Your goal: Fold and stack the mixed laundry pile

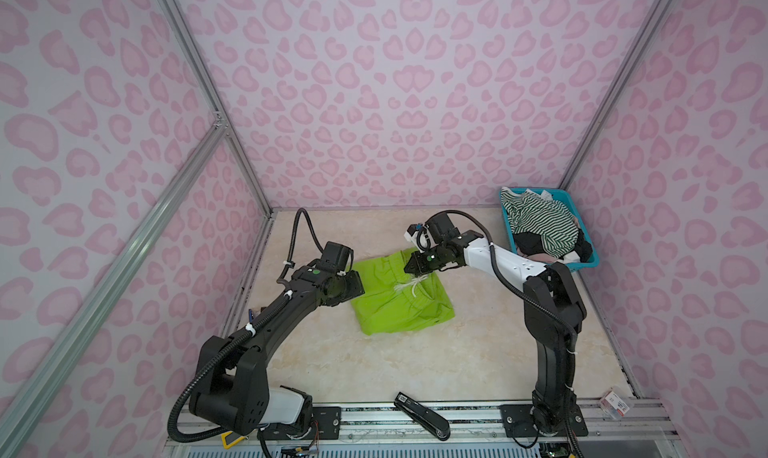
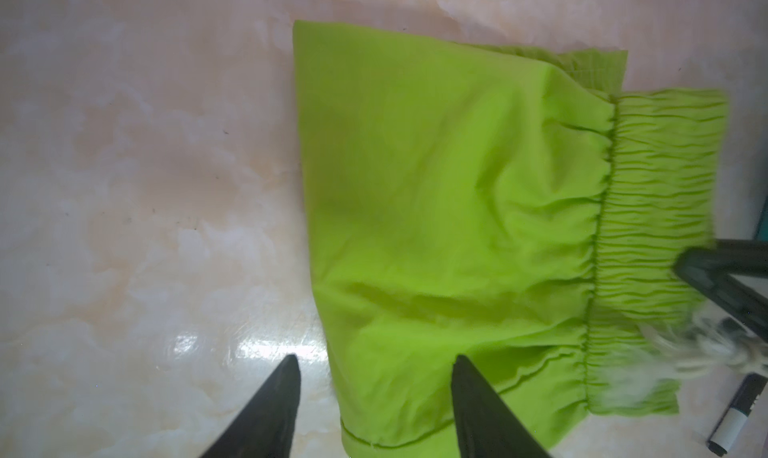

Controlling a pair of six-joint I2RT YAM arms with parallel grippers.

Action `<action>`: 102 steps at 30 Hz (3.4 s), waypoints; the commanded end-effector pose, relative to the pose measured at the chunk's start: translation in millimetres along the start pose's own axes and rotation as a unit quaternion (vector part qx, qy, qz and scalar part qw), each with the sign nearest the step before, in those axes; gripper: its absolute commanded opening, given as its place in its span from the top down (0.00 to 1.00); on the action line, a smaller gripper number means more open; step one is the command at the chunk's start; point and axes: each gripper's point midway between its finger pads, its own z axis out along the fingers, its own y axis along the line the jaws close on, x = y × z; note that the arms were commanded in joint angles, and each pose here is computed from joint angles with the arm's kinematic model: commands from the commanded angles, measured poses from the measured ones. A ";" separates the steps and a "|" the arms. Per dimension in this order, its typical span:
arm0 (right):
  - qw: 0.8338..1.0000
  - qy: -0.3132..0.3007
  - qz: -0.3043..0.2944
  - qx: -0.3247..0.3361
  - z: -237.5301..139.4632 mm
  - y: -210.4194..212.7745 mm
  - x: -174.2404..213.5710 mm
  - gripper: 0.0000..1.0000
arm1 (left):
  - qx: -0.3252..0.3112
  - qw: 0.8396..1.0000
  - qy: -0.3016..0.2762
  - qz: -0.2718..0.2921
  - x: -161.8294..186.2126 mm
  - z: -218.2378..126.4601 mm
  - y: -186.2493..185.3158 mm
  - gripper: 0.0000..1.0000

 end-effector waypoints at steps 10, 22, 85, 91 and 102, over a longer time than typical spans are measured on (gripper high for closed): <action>0.962 0.017 0.013 0.273 -61.5 -41.5 79.8 1.00 | 0.014 1.000 -0.010 0.000 -15.2 13.6 -10.1 0.39; 0.927 0.072 0.099 0.356 -29.2 -115.5 155.9 1.00 | 0.059 0.998 -0.002 0.025 -25.6 33.7 -33.5 0.39; 0.965 0.039 0.105 0.238 -75.2 -113.0 121.5 0.46 | 0.143 0.983 0.071 0.096 30.2 88.1 -51.5 0.25; 0.963 0.046 0.113 0.239 -77.9 -112.0 138.9 0.46 | 0.146 0.982 0.088 0.079 30.8 105.2 -54.2 0.35; 0.960 0.031 0.112 0.253 -92.9 -108.6 141.1 0.47 | 0.045 0.998 0.036 0.038 -24.9 113.9 -35.8 0.96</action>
